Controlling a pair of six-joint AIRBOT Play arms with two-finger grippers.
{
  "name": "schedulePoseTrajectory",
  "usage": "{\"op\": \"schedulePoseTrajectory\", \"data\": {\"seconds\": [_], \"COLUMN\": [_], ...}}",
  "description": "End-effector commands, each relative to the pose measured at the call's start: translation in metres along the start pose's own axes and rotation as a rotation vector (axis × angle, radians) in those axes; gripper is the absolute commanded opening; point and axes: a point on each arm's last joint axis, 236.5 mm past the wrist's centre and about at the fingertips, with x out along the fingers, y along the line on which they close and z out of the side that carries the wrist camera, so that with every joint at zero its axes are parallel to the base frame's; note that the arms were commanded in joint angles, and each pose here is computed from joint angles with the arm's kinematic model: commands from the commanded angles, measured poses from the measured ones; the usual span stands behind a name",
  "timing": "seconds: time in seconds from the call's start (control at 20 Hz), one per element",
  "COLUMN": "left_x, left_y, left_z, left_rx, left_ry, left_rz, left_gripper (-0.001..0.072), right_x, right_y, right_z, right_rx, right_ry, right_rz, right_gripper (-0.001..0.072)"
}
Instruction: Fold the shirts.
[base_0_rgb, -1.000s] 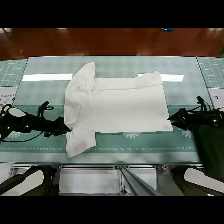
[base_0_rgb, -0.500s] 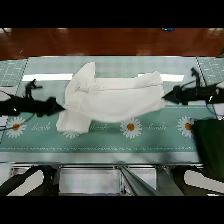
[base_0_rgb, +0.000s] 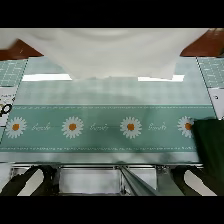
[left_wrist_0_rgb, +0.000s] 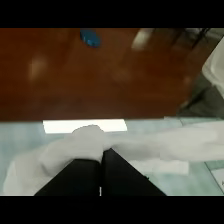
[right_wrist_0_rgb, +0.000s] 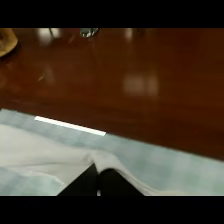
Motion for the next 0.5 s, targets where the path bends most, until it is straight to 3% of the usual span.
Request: {"op": "schedulePoseTrajectory", "data": {"seconds": [0.0, 0.25, 0.45], "left_x": [-0.075, -0.16, -0.213], "left_y": [-0.062, -0.106, -0.135], "left_z": [0.063, 0.067, 0.046], "left_rx": [0.168, 0.359, 0.42], "left_ry": [-0.229, -0.396, -0.458], "left_rz": [0.034, 0.224, 0.329], "left_gripper": [0.0017, 0.0016, 0.0017], "right_x": [-0.079, -0.138, -0.157], "right_y": [0.047, 0.088, 0.087], "right_z": [0.044, 0.039, 0.017], "right_rx": [-0.151, -0.225, -0.235], "right_ry": [-0.173, -0.23, -0.173], "right_rz": [-0.098, -0.151, -0.222], "right_gripper": [0.002, 0.002, 0.0021]}}
